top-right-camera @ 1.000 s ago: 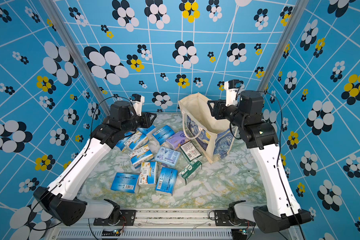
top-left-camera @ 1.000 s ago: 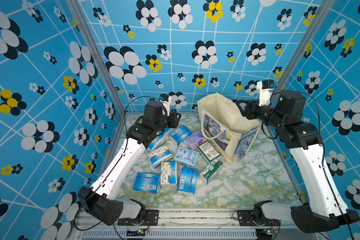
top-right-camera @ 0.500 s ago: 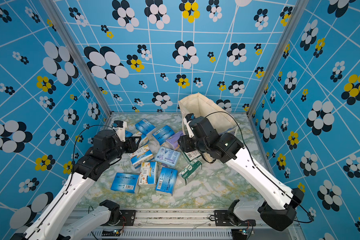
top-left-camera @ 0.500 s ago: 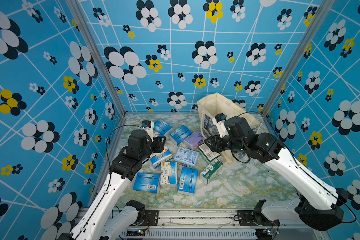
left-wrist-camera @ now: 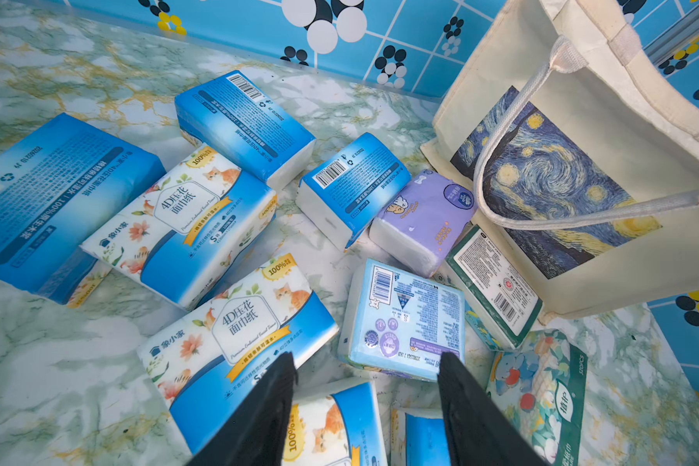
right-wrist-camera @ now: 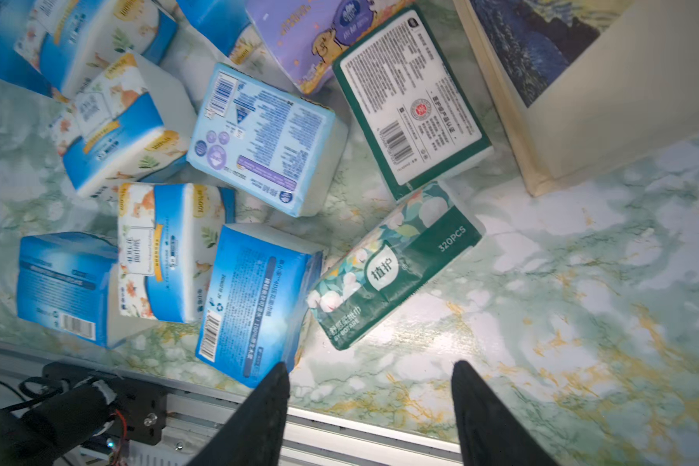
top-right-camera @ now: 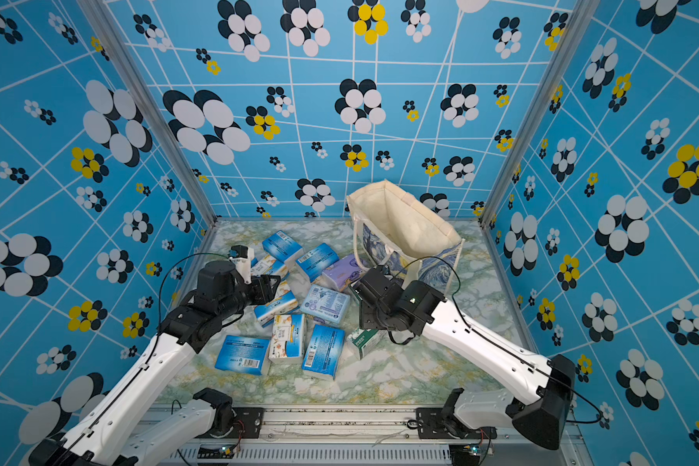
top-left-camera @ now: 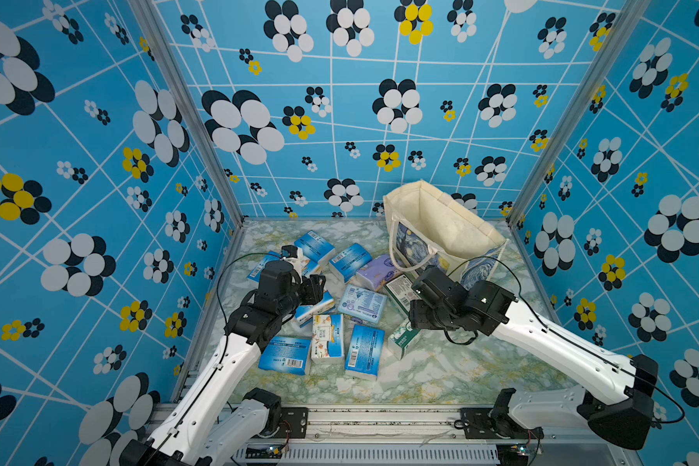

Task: Put tissues into the canvas bag
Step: Pick up the pack of facial tissues from the center of the board.

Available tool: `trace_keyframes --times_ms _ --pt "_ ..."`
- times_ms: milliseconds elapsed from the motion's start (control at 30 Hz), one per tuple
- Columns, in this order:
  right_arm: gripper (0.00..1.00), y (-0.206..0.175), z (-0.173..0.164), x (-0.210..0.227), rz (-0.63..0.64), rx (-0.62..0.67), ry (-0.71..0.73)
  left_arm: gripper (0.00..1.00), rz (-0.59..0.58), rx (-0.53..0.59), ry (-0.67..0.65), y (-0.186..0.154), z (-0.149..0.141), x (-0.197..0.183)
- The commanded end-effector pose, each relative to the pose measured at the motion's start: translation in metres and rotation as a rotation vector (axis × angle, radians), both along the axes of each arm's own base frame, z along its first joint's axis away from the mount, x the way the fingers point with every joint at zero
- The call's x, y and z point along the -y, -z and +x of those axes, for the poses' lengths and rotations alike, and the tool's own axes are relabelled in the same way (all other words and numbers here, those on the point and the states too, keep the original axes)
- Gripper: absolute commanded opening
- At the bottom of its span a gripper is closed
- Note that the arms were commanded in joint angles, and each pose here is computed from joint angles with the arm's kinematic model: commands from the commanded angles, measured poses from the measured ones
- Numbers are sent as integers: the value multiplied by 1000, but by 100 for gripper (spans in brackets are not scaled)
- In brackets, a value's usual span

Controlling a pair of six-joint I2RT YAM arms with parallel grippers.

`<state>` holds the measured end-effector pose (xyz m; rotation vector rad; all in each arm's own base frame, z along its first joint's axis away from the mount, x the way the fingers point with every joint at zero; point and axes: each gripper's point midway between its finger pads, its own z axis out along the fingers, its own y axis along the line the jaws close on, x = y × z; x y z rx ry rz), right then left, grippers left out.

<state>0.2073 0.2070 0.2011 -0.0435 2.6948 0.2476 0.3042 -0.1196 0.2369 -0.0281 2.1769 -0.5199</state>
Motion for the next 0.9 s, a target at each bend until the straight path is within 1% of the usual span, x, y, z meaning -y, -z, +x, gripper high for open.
trace_keyframes --times_ms 0,67,133,200,267,433,600,867 --pt "73 17 -13 5 40 -70 93 62 -13 18 17 -8 10 5" --pt "76 29 -17 0 73 -107 108 63 -17 12 25 -7 14 7" --pt "87 39 -17 -6 103 -122 129 64 -20 6 30 -5 16 9" --pt "90 45 -13 -13 138 -115 144 65 -26 -1 36 -4 18 11" --pt "97 48 -6 -17 165 -92 170 65 -30 -3 43 -4 20 12" --pt "99 60 3 -20 171 -70 221 67 -23 -13 47 -4 24 9" --pt "99 76 4 -24 160 -102 239 67 -29 -13 35 -3 28 4" --pt "99 94 10 -24 102 -123 262 67 -39 -28 22 1 33 -5"
